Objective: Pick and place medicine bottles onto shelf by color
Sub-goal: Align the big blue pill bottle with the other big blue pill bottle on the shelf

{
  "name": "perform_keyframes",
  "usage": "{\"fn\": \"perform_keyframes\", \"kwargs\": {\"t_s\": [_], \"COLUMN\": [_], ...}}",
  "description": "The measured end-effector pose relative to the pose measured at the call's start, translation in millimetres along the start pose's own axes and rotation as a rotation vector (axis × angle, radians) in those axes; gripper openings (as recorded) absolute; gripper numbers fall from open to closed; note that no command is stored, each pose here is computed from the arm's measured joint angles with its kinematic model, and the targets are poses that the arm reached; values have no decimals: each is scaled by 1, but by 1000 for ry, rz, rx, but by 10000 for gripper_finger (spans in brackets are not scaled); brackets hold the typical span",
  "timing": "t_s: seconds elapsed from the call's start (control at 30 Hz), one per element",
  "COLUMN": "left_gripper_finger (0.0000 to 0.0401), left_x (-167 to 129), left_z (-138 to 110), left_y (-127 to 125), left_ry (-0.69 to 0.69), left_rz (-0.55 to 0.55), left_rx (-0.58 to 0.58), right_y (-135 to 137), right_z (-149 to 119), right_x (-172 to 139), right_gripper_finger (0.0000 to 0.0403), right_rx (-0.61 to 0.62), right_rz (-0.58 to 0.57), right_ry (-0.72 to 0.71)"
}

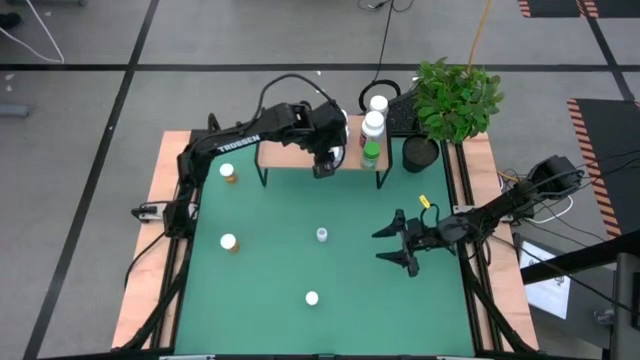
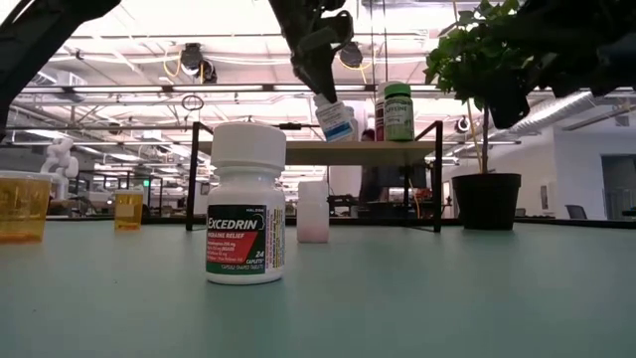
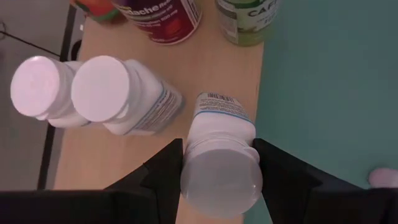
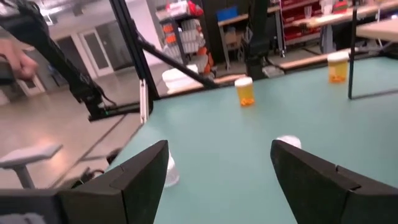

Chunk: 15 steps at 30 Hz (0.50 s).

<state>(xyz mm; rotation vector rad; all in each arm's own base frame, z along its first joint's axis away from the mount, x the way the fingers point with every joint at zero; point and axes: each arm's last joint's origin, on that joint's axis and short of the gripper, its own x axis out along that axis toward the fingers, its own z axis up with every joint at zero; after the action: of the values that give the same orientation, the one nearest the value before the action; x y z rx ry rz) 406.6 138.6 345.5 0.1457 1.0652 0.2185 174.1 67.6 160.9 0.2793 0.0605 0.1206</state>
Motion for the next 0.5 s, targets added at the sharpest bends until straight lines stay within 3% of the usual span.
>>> {"fn": "perform_keyframes", "kwargs": {"t_s": [0.27,0.5], "left_gripper_finger": [188,242], "left_x": [0,0], "left_z": [1,3], "left_y": [0,2], "left_ry": [-8,-31], "left_rz": [1,13], "left_rx": [33,-7], "right_y": [5,7], "right_z": [2,3], "right_x": [-1,-2], "right_gripper_finger": [276,276], "right_rx": [-5,-18], "right_rz": [31,43], "right_ry": [-22,-36]}}
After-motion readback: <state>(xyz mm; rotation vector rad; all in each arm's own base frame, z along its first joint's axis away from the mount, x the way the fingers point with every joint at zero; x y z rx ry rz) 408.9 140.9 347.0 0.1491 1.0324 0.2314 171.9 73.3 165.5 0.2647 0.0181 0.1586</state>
